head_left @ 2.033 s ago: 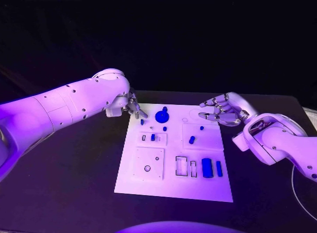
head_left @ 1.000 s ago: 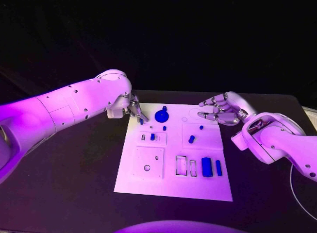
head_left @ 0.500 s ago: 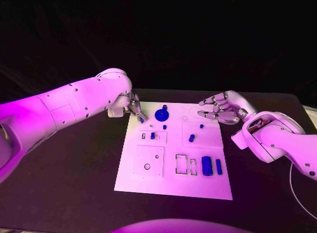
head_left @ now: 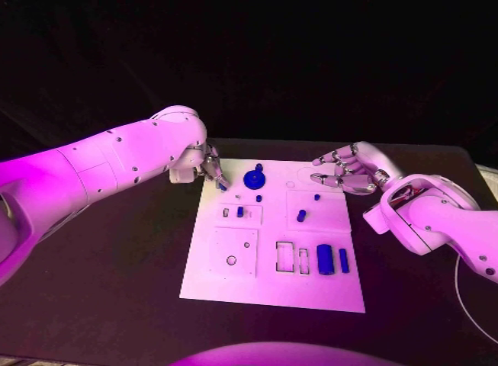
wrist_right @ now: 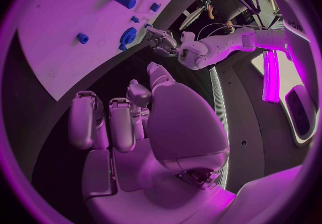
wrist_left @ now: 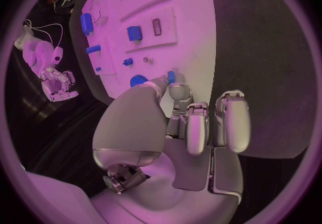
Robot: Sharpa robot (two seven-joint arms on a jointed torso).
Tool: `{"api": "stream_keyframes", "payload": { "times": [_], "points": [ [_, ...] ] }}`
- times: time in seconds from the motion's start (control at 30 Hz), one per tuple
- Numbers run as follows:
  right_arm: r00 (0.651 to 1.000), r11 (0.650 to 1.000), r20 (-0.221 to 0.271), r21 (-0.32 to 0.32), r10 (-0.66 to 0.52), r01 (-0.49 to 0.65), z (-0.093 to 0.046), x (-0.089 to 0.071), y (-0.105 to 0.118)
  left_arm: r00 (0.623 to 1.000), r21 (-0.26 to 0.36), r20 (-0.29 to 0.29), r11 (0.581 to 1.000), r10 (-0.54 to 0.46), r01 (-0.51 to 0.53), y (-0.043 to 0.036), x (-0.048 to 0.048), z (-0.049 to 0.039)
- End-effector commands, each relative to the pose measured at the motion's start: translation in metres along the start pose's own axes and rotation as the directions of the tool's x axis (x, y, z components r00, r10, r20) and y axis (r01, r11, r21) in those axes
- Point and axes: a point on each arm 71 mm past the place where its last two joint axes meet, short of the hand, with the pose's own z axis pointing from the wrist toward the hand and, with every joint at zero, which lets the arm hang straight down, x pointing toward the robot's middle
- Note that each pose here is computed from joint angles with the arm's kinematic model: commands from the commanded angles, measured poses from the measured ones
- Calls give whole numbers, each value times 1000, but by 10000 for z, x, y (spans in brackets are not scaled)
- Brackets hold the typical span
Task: Assemble the parts on the task board
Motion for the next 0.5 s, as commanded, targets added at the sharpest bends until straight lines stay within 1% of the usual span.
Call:
{"api": "stream_keyframes", "payload": {
  "times": [0.03,0.13,0.23,0.4,0.5],
  "points": [
    [1000,1000,-22,-6,-2,2,-2,20,2,998,46,3,997,-59,59,1,6,-23],
    [1000,1000,-24,-5,-2,1,-6,20,-1,996,74,11,993,-88,87,21,35,-61],
    [1000,1000,-25,-3,-1,1,-10,23,-5,994,105,23,989,-111,108,31,80,-123],
    [1000,1000,-22,4,-2,2,-18,24,-22,989,158,52,979,-141,131,42,189,-246],
    [1000,1000,-22,7,-2,2,-22,28,-31,987,182,74,975,-142,127,51,264,-302]
  ]
}}
